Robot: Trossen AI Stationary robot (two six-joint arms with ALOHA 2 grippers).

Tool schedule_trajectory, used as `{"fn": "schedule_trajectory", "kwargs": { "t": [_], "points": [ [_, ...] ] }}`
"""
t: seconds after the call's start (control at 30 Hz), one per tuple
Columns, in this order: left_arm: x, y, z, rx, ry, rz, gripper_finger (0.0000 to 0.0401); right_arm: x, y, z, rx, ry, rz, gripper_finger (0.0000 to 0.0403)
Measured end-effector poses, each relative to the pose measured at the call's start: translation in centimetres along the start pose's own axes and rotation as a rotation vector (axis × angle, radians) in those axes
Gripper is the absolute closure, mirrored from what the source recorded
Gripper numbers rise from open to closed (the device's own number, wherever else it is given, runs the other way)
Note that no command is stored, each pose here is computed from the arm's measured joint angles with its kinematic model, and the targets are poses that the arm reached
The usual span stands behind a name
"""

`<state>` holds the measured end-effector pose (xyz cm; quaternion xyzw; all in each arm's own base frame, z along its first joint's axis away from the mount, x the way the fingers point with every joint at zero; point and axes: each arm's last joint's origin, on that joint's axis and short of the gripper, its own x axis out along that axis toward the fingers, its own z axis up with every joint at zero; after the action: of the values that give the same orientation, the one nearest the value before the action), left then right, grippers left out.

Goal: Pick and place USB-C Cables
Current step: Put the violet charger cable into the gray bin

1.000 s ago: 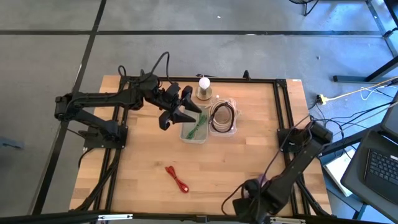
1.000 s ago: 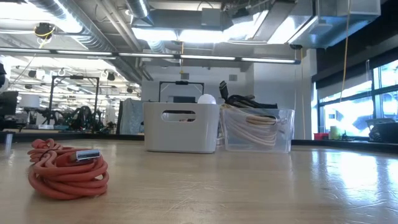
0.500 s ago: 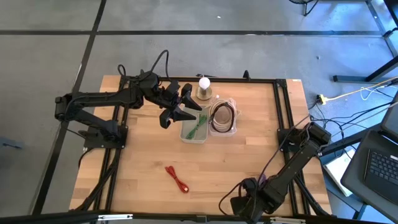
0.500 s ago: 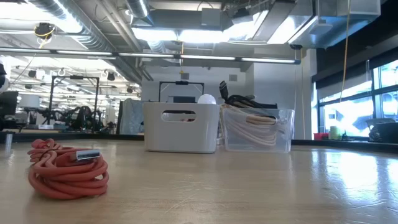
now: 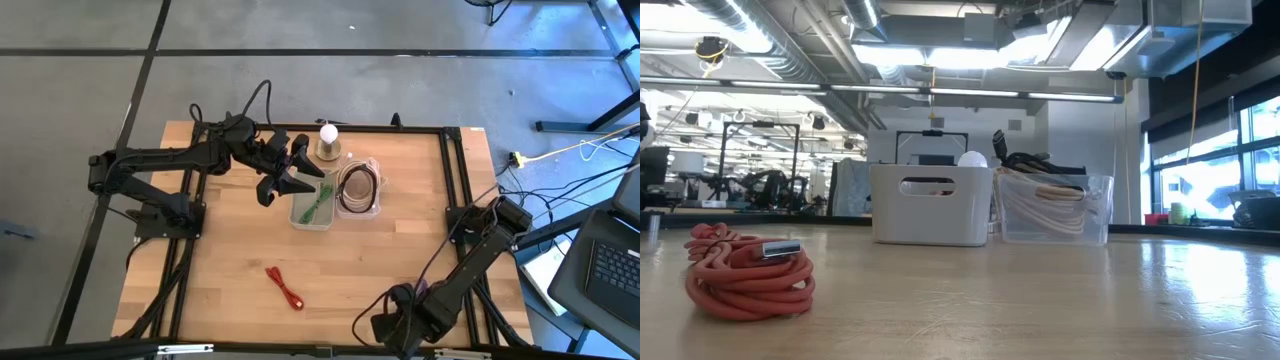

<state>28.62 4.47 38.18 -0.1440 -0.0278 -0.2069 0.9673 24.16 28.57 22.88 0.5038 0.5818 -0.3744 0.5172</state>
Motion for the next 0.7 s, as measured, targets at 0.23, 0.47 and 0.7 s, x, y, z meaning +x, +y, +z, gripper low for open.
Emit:
{"fn": "schedule_trajectory", "kwargs": {
  "t": [0.23,0.47,0.7],
  "points": [
    [0.00,0.01,0.01,-0.002,-0.001,0.002,0.0194,0.00,0.00,0.00,0.000,0.000,0.000,0.0297],
    [0.01,0.00,0.00,-0.003,-0.001,0.002,0.0194,0.00,0.01,0.00,0.001,0.000,0.001,0.0297],
    [0.02,0.02,0.01,-0.003,-0.006,0.017,0.0194,-0.02,0.07,0.09,0.003,-0.032,0.026,0.0297]
  ]
}}
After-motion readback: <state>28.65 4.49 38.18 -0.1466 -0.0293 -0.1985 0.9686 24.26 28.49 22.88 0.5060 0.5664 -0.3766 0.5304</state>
